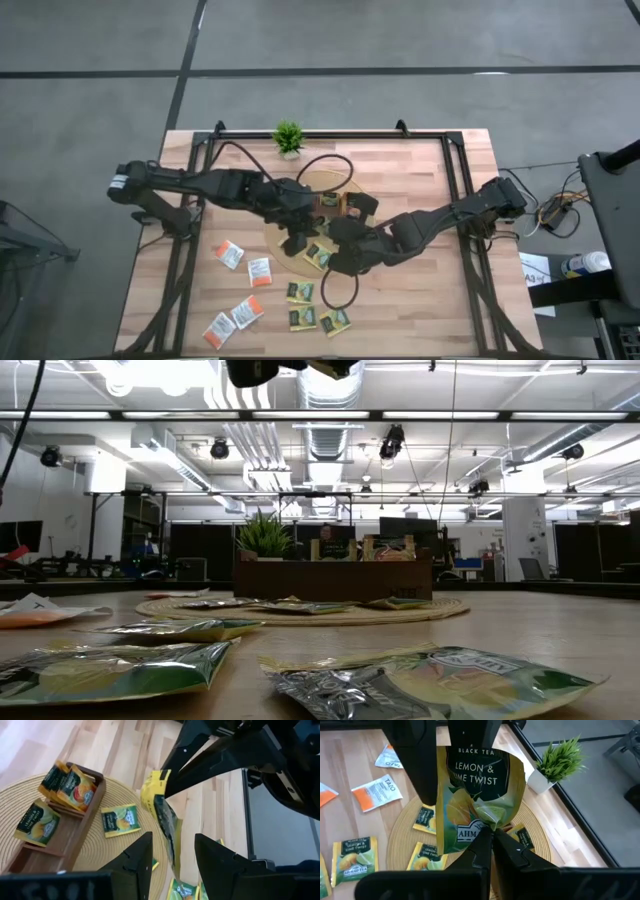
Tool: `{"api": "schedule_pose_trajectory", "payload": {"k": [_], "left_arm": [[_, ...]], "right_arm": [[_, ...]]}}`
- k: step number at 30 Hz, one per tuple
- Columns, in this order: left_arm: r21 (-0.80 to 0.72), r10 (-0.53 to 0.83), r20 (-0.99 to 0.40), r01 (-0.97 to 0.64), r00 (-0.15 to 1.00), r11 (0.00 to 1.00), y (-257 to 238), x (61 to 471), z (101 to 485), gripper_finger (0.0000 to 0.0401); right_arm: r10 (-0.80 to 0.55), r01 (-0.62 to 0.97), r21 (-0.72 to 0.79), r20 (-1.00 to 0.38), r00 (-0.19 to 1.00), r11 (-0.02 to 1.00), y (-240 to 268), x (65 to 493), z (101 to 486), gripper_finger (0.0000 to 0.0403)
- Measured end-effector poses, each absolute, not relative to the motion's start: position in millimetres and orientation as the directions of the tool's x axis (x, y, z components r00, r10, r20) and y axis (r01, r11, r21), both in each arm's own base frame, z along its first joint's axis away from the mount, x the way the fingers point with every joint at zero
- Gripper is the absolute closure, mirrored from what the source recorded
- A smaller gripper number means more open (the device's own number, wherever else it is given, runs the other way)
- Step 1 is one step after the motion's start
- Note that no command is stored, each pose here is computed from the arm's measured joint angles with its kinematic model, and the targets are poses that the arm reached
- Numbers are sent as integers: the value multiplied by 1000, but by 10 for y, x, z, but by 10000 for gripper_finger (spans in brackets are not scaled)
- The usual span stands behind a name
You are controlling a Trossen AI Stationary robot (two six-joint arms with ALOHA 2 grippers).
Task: Pick & Place Tea
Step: Put the yellow tea bag into the middle section of the wooden organizer
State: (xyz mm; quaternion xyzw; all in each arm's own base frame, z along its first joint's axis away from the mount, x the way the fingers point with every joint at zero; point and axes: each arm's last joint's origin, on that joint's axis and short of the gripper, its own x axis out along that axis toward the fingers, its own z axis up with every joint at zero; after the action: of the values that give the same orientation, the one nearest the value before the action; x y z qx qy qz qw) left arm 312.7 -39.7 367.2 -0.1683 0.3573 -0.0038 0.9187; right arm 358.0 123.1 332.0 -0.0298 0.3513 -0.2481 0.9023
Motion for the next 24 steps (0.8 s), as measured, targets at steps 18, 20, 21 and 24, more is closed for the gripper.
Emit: {"api": "schedule_pose_trajectory", "payload": {"k": [18, 20, 21, 24], "left_arm": [[-311, -117, -634, -113, 765, 944, -382, 3143, 3722, 392], [-306, -117, -634, -109, 765, 946, -382, 3143, 3722, 397], [-302, -116, -634, -106, 765, 947, -383, 3143, 3722, 399], [-291, -116, -634, -96, 765, 952, -378, 3144, 3722, 400]], "right_arm": [[-468, 424, -231, -620, 630, 876, 1235, 3578, 3320, 394], [-468, 421, -234, -620, 630, 877, 1235, 3578, 3320, 394], [-468, 419, -236, -620, 630, 877, 1235, 3578, 3320, 394], [-463, 413, -236, -623, 631, 880, 1236, 3578, 3320, 392]]}}
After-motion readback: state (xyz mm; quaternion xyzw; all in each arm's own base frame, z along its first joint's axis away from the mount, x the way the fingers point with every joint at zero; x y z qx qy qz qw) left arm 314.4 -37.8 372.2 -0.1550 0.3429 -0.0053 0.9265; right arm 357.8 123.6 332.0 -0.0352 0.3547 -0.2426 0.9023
